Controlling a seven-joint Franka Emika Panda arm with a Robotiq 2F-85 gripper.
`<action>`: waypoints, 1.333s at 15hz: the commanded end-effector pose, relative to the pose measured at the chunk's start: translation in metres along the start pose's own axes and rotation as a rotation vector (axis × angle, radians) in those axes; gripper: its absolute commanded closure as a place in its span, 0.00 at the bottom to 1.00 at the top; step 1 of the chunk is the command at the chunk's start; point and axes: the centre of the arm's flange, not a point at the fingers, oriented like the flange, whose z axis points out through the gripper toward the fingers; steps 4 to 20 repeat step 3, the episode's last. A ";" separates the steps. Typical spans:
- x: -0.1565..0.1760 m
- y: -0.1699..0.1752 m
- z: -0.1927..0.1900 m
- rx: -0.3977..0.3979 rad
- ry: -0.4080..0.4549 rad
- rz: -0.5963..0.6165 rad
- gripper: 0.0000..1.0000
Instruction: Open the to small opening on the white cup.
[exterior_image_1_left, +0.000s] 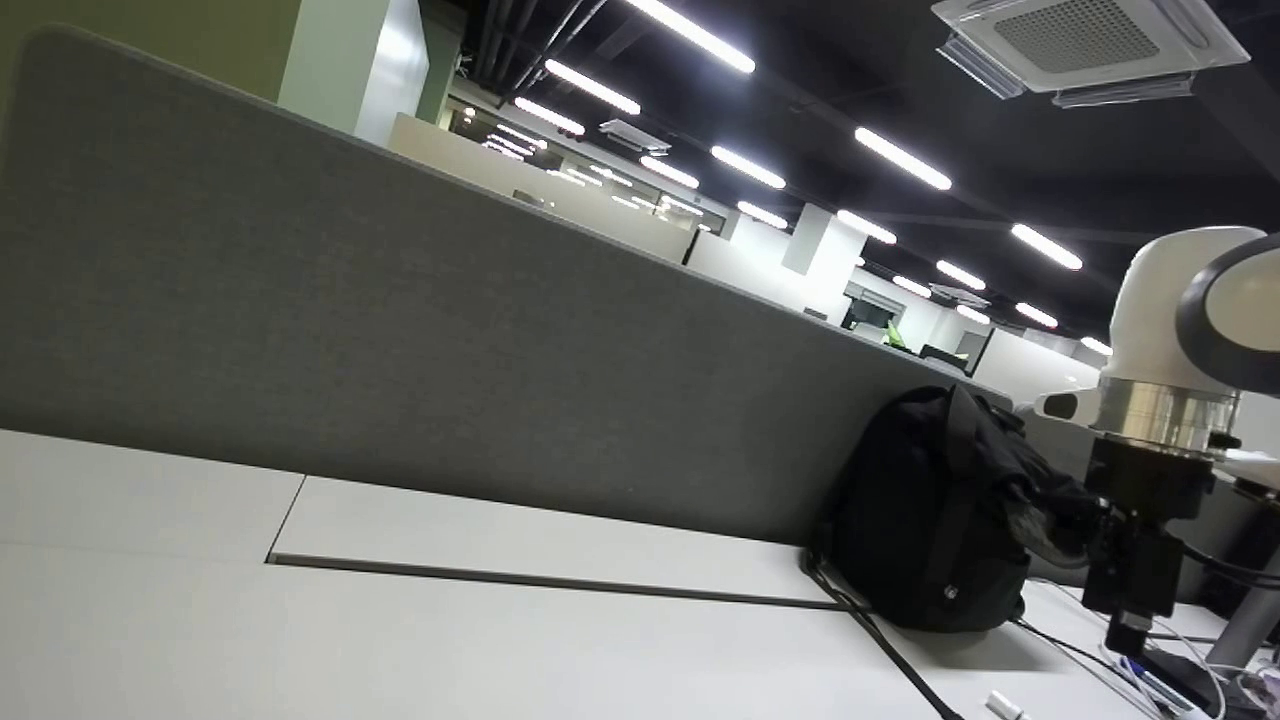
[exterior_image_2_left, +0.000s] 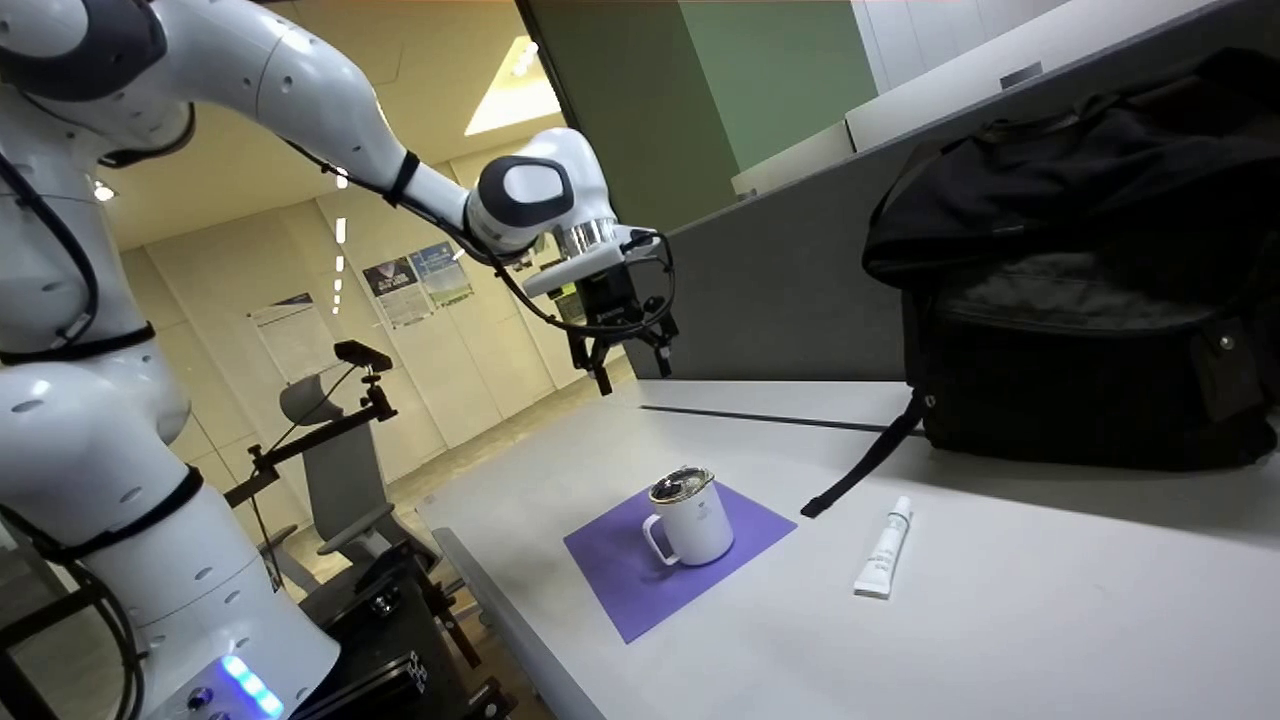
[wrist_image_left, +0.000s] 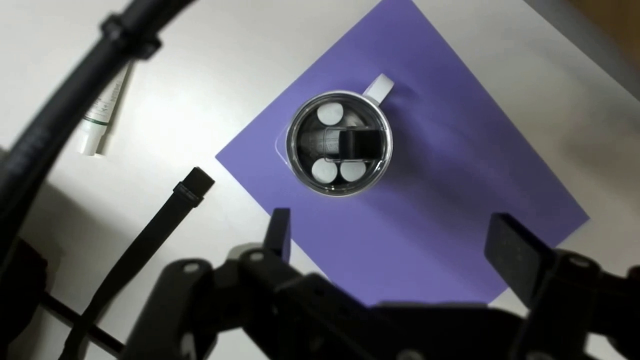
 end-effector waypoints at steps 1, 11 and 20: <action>0.000 0.000 0.001 0.000 -0.002 0.000 0.00; 0.000 0.000 0.001 0.000 -0.003 -0.001 0.00; 0.000 0.000 0.001 0.000 -0.003 -0.001 0.00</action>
